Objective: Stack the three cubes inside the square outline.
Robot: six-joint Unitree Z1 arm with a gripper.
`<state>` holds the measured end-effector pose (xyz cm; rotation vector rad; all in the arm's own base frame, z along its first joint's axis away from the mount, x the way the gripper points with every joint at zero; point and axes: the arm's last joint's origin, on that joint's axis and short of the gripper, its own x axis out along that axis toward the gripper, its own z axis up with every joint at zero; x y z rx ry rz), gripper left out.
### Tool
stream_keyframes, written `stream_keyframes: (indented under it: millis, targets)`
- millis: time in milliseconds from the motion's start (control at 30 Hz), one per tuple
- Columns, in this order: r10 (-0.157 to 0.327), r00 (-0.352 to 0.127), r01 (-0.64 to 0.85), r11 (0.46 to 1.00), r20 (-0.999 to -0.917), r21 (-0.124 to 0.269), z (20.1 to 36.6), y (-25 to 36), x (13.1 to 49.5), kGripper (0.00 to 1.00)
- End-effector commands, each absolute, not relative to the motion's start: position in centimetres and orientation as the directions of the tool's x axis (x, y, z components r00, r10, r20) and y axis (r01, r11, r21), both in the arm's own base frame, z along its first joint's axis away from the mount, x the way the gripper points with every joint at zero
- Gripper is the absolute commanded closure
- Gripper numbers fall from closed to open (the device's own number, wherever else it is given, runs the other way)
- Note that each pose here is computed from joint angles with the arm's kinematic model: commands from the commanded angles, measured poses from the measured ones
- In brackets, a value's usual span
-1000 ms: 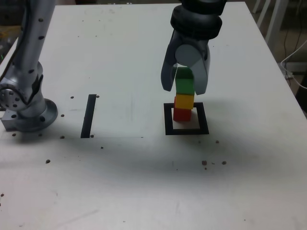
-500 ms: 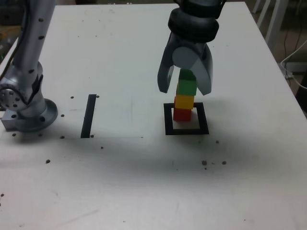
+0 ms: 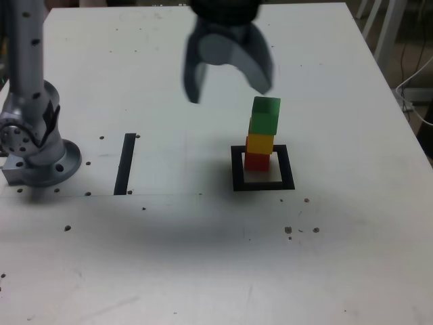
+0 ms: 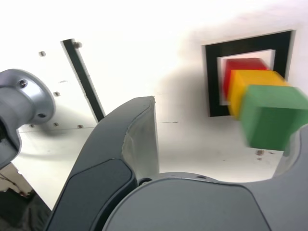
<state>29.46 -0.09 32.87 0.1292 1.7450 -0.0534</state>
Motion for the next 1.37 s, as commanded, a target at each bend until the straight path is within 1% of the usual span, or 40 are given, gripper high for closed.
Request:
stream_keyframes:
  millis: [0, 100, 200, 300, 467, 600, 833, 1033, 1333]
  targets:
    - [0.056, -0.159, 0.094, 0.995, -0.9856, 0.041, 33.2, 0.0, 27.5, 0.0]
    - [0.052, -0.155, 0.071, 0.997, -0.9865, 0.041, 33.0, 0.1, 25.2, 0.0]
    - [0.047, -0.159, 0.055, 0.998, -0.9862, 0.039, 32.2, 0.3, 23.0, 0.0]
    - [0.038, -0.169, 0.041, 0.999, -0.9849, 0.032, 31.0, 0.5, 21.3, 0.0]
    - [0.01, -0.181, 0.015, 1.0, -0.9835, 0.007, 28.7, 0.7, 18.6, 0.0]
    - [-0.006, -0.187, -0.004, 1.0, -0.9824, -0.005, 27.3, 0.6, 16.9, 0.0]
    - [-0.013, -0.21, -0.023, 1.0, -0.9777, -0.008, 25.4, 0.6, 14.5, 0.0]
    - [-0.02, -0.222, -0.036, 0.999, -0.9747, -0.013, 24.2, 0.6, 13.4, 0.0]
    - [-0.026, -0.217, -0.042, 0.999, -0.9759, -0.017, 22.8, 0.8, 13.1, 0.0]
